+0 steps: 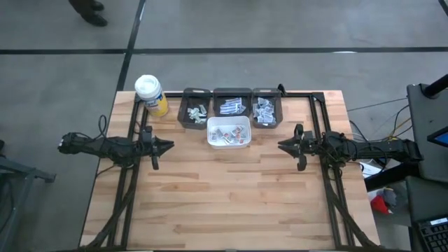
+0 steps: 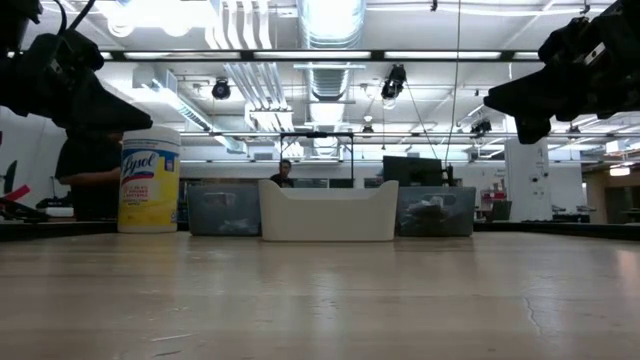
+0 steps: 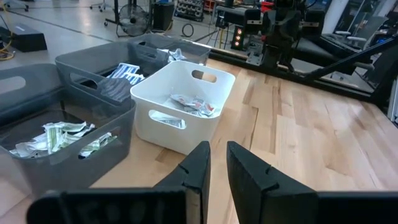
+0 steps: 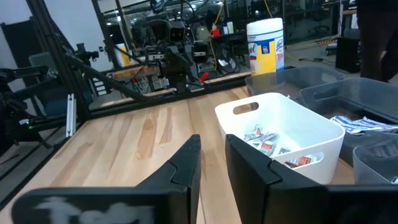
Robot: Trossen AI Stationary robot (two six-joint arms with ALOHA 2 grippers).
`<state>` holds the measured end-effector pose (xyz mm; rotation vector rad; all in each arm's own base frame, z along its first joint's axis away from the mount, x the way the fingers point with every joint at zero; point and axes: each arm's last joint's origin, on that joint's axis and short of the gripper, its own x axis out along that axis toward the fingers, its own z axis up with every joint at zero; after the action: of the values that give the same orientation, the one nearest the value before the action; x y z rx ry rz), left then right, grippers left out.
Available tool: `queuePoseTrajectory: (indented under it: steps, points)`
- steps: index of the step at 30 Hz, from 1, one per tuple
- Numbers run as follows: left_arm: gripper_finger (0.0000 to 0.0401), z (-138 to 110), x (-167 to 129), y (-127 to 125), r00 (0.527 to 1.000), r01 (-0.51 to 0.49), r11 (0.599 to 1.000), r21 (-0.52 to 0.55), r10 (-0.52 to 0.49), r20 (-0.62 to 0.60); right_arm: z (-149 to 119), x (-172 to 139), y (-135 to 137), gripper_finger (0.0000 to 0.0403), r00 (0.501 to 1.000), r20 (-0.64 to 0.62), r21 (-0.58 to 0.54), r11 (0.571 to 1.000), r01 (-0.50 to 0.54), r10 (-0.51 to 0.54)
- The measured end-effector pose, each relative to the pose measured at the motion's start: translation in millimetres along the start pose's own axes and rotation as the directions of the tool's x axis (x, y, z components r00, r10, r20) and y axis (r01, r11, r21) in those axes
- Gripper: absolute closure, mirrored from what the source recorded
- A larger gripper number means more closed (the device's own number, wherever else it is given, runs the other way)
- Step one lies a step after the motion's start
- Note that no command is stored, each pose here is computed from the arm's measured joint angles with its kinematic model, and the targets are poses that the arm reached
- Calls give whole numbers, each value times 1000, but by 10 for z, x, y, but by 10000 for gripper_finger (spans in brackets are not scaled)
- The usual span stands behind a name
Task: Pick & Place First Aid Supplies
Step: Return to Home Position
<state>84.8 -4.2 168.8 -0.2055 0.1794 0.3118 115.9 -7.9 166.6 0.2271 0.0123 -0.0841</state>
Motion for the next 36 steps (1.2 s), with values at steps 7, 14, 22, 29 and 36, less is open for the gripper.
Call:
queuePoseTrajectory:
  steps: [7,14,22,29,36]
  points:
    - [346,-2,0,1,1000,-1,1000,1,1,-2,0,0,0,318,1000,0,-2,1000,0,0]
    - [346,-3,0,1,1000,0,1000,1,0,-3,1,0,0,311,1000,1,-2,1000,1,-1]
    - [346,-3,0,1,1000,0,1000,1,0,-3,1,0,0,327,1000,1,-1,1000,1,-1]
    - [346,-4,0,1,1000,0,1000,1,0,-3,2,0,0,339,1000,1,-1,1000,1,-1]
    - [346,-4,0,1,1000,0,1000,1,0,-3,2,0,0,331,1000,1,0,1000,1,-1]
